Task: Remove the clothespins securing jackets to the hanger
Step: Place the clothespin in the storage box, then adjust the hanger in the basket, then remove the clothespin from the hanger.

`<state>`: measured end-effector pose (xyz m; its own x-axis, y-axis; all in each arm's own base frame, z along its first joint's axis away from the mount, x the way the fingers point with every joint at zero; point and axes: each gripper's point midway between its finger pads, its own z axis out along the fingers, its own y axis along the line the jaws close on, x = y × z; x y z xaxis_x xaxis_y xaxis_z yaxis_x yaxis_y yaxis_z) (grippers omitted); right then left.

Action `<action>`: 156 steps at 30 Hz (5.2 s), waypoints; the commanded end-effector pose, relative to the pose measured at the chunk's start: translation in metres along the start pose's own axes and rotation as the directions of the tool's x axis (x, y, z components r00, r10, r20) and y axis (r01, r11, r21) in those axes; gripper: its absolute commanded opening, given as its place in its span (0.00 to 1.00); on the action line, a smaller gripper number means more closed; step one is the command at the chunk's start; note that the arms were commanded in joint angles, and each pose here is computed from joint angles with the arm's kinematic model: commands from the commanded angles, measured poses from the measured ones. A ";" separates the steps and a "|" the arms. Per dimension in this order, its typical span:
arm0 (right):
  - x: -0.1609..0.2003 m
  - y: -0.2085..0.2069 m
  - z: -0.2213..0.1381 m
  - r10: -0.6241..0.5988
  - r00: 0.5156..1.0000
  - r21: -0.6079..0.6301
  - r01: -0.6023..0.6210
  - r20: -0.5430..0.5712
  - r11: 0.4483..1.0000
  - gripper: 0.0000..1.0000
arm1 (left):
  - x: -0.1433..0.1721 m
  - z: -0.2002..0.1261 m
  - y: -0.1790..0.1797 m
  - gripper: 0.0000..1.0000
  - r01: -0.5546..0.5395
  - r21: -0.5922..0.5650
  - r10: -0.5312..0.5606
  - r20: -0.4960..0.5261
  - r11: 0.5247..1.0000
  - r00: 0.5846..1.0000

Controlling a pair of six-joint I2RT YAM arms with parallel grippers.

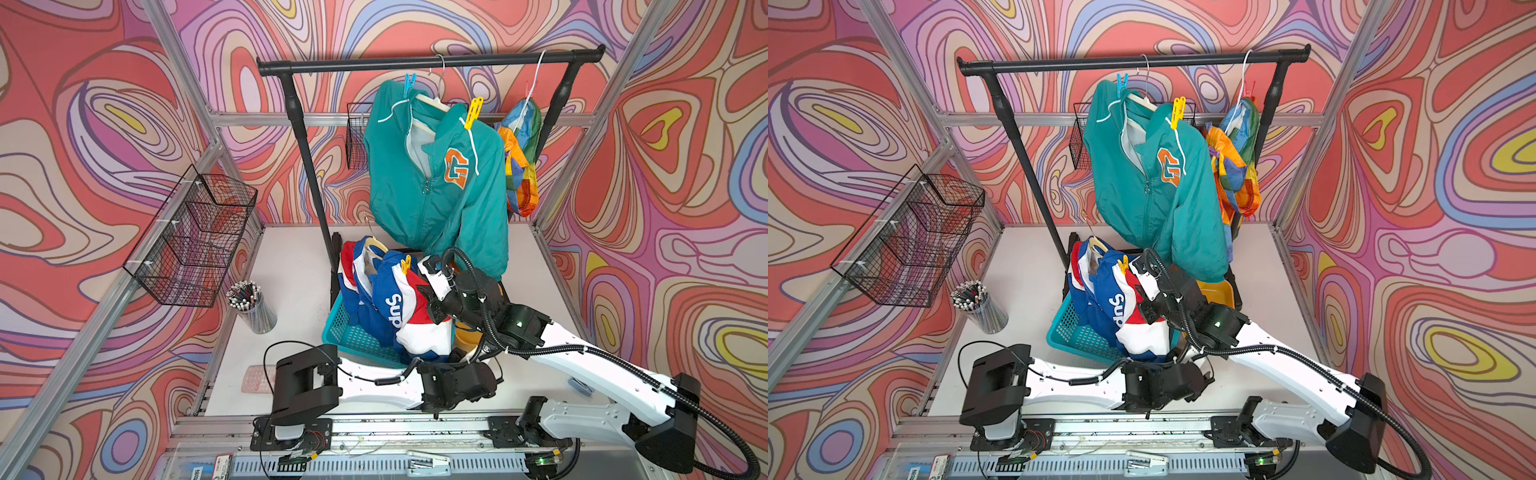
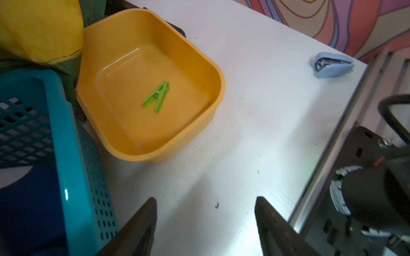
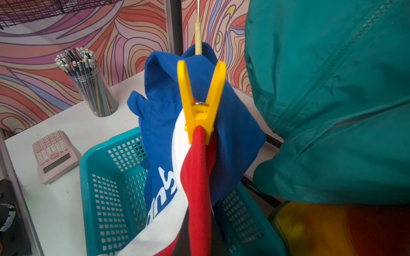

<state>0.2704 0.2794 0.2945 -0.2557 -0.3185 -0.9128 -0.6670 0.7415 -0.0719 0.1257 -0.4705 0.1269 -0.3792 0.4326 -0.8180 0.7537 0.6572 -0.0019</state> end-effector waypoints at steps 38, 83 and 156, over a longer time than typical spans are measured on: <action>-0.009 0.007 -0.014 0.023 0.991 -0.066 -0.014 0.131 0.998 0.00 | -0.124 -0.262 0.267 0.88 0.303 -0.347 -0.080 0.531 0.887 0.843; -0.015 0.016 -0.026 0.048 0.986 -0.132 -0.027 0.161 0.991 0.00 | -0.179 -0.175 0.335 0.04 0.416 0.068 -0.394 0.484 0.907 0.781; -0.058 0.024 0.016 0.275 0.960 -0.147 -0.265 0.054 0.953 0.27 | -0.153 -0.170 0.351 0.00 0.521 -0.026 -0.456 0.450 0.853 0.768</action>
<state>0.2814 0.3213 0.3414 -0.3670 -0.0628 -0.9281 -0.6711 0.7088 0.2174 0.3603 -0.2006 0.3378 -0.4181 -0.2223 -0.8808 0.4204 0.8122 -0.4046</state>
